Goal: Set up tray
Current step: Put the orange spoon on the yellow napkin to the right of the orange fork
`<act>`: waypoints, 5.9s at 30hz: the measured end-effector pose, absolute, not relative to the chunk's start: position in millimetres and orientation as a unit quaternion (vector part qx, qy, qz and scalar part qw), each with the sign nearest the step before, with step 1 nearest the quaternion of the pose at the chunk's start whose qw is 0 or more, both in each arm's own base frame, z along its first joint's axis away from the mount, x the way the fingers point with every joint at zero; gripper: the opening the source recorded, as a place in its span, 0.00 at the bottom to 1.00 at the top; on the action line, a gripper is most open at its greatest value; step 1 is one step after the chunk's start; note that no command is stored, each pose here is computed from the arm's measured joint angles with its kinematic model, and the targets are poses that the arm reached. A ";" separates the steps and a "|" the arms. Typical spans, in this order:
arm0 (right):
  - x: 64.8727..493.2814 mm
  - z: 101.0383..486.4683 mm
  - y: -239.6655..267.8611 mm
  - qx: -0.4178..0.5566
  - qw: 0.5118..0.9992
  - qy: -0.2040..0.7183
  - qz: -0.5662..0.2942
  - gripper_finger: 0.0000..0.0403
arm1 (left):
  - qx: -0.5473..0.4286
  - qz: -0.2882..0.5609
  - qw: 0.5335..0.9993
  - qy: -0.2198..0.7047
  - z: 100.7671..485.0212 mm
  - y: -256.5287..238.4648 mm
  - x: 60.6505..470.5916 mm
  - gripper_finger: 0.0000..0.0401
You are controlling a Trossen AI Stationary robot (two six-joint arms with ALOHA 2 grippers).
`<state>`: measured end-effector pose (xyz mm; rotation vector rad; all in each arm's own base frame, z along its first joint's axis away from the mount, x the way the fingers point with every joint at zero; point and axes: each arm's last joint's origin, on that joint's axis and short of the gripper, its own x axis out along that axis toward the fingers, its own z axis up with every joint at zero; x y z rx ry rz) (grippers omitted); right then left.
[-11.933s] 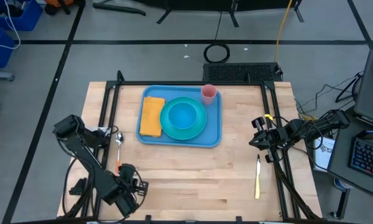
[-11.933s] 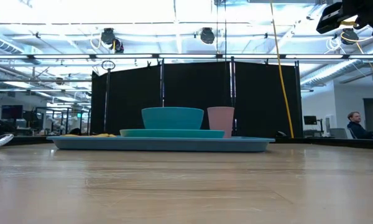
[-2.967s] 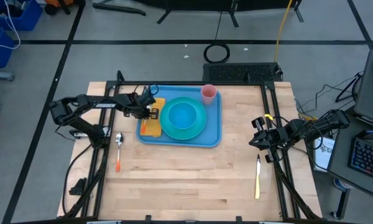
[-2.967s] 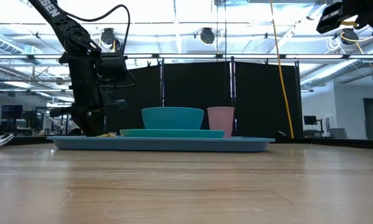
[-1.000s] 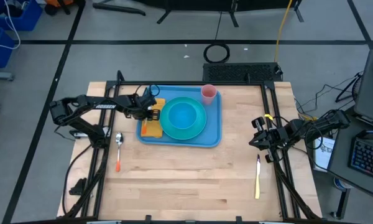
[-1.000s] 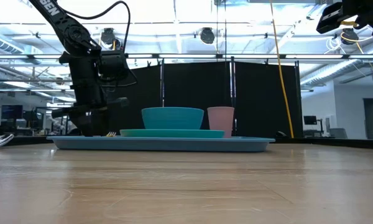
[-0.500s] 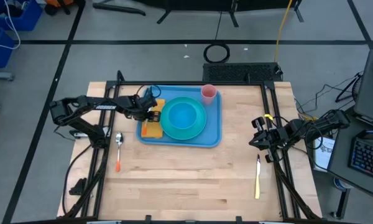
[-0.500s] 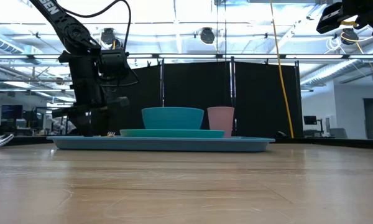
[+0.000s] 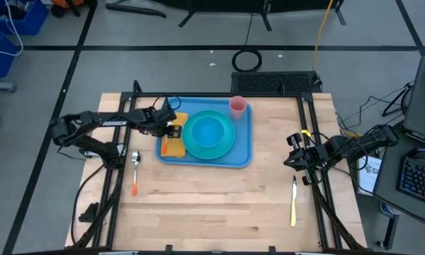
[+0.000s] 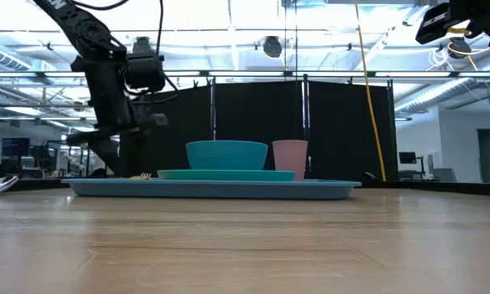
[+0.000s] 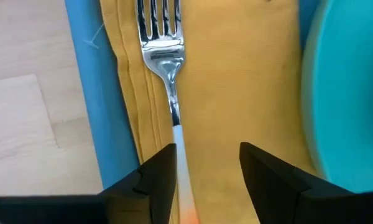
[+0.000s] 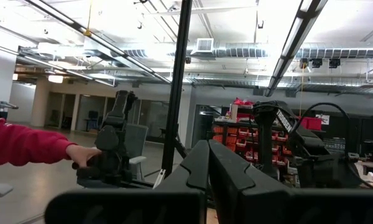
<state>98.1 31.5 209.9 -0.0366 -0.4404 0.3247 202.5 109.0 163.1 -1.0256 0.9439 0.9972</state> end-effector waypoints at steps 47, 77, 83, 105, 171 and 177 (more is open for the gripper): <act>98.4 209.3 31.6 -0.019 0.963 -0.214 0.161 0.01 | -0.408 0.463 0.619 0.486 193.4 -4.7 171.3 0.45; 98.4 209.1 31.7 -0.018 0.963 -0.214 0.161 0.01 | -0.407 0.496 0.601 0.477 180.1 -81.4 128.4 0.45; 98.4 209.3 31.6 -0.019 0.963 -0.214 0.161 0.01 | -0.418 0.500 0.597 0.468 179.0 -91.8 119.5 0.45; 98.4 209.2 31.6 -0.019 0.963 -0.214 0.161 0.01 | -0.442 0.541 0.558 0.447 153.6 -101.4 89.0 0.45; 98.4 209.2 31.7 -0.018 0.963 -0.214 0.161 0.01 | -0.445 0.562 0.539 0.443 127.3 -83.8 104.8 0.04; 98.4 209.1 31.6 -0.019 0.963 -0.214 0.161 0.01 | -0.440 0.556 0.546 0.445 127.5 -83.9 105.4 0.04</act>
